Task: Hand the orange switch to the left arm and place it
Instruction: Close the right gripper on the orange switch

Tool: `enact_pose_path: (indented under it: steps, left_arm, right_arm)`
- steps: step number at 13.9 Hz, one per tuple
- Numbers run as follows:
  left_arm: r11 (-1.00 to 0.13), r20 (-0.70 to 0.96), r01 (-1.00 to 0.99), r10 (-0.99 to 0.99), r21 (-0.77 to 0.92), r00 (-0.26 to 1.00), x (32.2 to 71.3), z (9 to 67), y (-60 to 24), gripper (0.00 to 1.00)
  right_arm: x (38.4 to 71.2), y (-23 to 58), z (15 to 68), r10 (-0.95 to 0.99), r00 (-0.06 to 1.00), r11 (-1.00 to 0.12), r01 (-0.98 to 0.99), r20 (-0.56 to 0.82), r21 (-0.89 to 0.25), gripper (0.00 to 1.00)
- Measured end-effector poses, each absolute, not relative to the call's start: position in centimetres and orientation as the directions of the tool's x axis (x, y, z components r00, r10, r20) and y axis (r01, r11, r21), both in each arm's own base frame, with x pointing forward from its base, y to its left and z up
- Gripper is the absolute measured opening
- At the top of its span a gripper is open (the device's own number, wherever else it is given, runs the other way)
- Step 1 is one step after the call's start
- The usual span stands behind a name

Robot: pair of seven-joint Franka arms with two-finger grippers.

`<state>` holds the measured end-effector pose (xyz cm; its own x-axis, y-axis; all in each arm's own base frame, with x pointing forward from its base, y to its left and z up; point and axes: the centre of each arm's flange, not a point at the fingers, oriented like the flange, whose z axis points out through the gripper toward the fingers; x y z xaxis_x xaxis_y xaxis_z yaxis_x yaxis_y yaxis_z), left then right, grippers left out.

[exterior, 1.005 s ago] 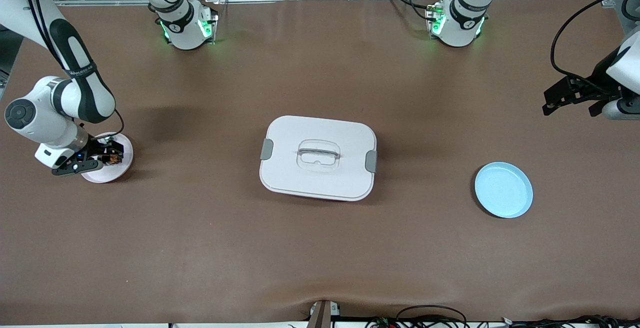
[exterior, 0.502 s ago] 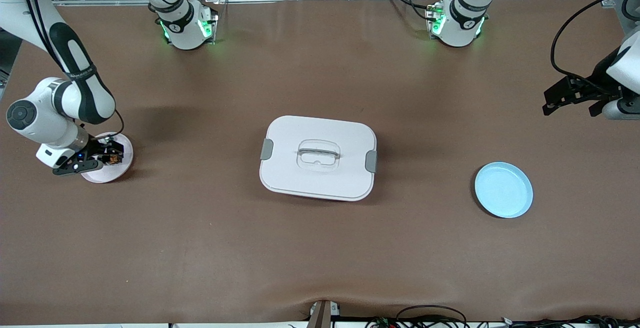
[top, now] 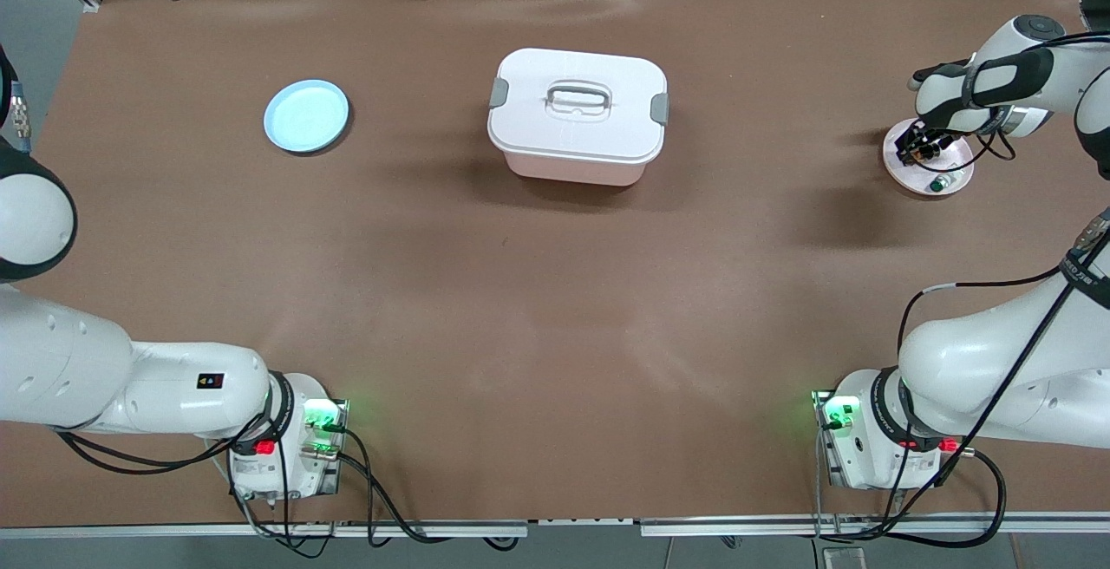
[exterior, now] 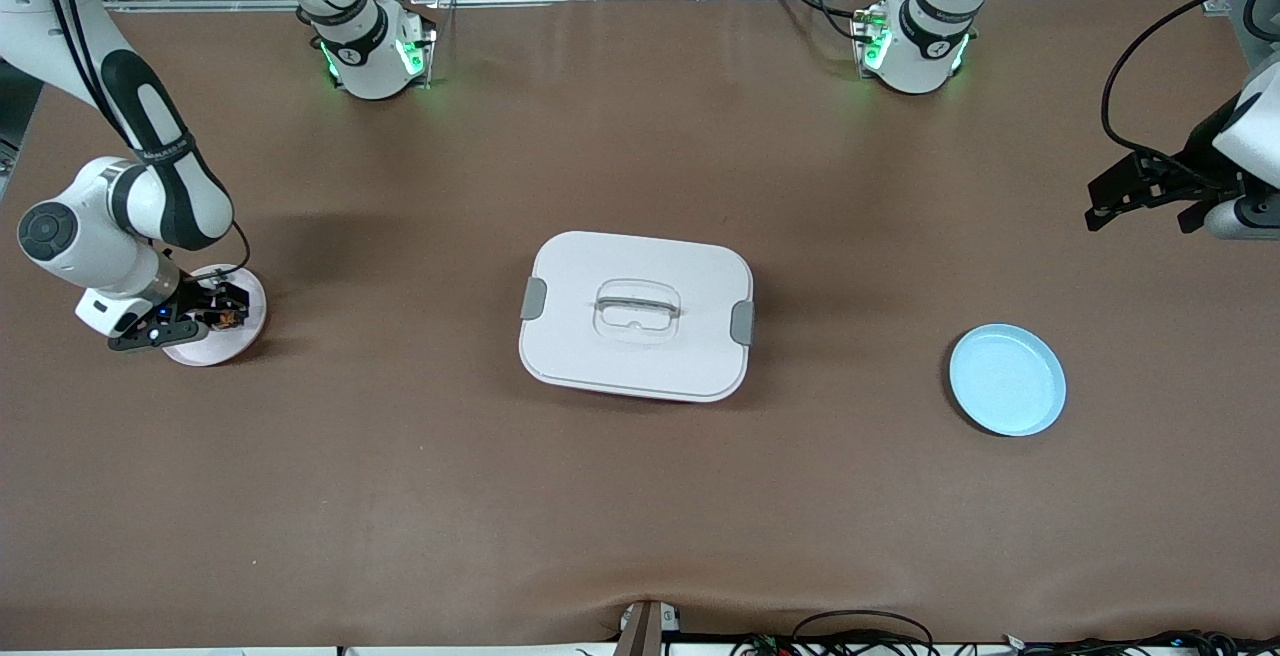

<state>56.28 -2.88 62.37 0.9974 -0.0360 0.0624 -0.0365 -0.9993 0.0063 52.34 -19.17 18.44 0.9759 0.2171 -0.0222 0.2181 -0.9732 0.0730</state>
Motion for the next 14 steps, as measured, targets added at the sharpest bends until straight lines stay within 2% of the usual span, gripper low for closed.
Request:
enact_pose_path:
  steps: [9, 10, 11, 12, 13, 14]
  left_arm:
    - [-0.999, 0.067, -0.037, -0.036, 0.006, 0.997, 56.3, 62.6, -2.9, 1.00]
    - [-0.999, 0.067, -0.037, -0.036, 0.006, 0.997, 56.3, 62.6, -2.9, 1.00]
    - [-0.999, 0.067, -0.037, -0.036, 0.006, 0.997, 56.3, 62.6, -2.9, 1.00]
    - [-0.999, 0.067, -0.037, -0.036, 0.006, 0.997, 56.3, 62.6, -2.9, 1.00]
    - [-0.999, 0.067, -0.037, -0.036, 0.006, 0.997, 56.3, 62.6, -2.9, 1.00]
    - [-0.999, 0.067, -0.037, -0.036, 0.006, 0.997, 56.3, 62.6, -2.9, 1.00]
  right_arm:
    - [52.4, -19.4, 18.1, 0.217, 0.976, -0.973, 0.218, -0.025, 0.072, 1.00]
    - [52.4, -19.4, 18.0, 0.227, 0.974, -0.971, 0.228, -0.026, 0.071, 0.93]
    - [52.4, -19.5, 18.0, 0.239, 0.971, -0.968, 0.240, -0.027, 0.071, 0.93]
    - [52.4, -19.7, 18.1, 0.245, 0.969, -0.967, 0.246, -0.026, 0.072, 0.87]
    - [52.4, -20.0, 18.2, 0.243, 0.970, -0.967, 0.244, -0.024, 0.074, 0.75]
    - [52.4, -20.3, 18.3, 0.239, 0.971, -0.968, 0.240, -0.022, 0.075, 0.72]
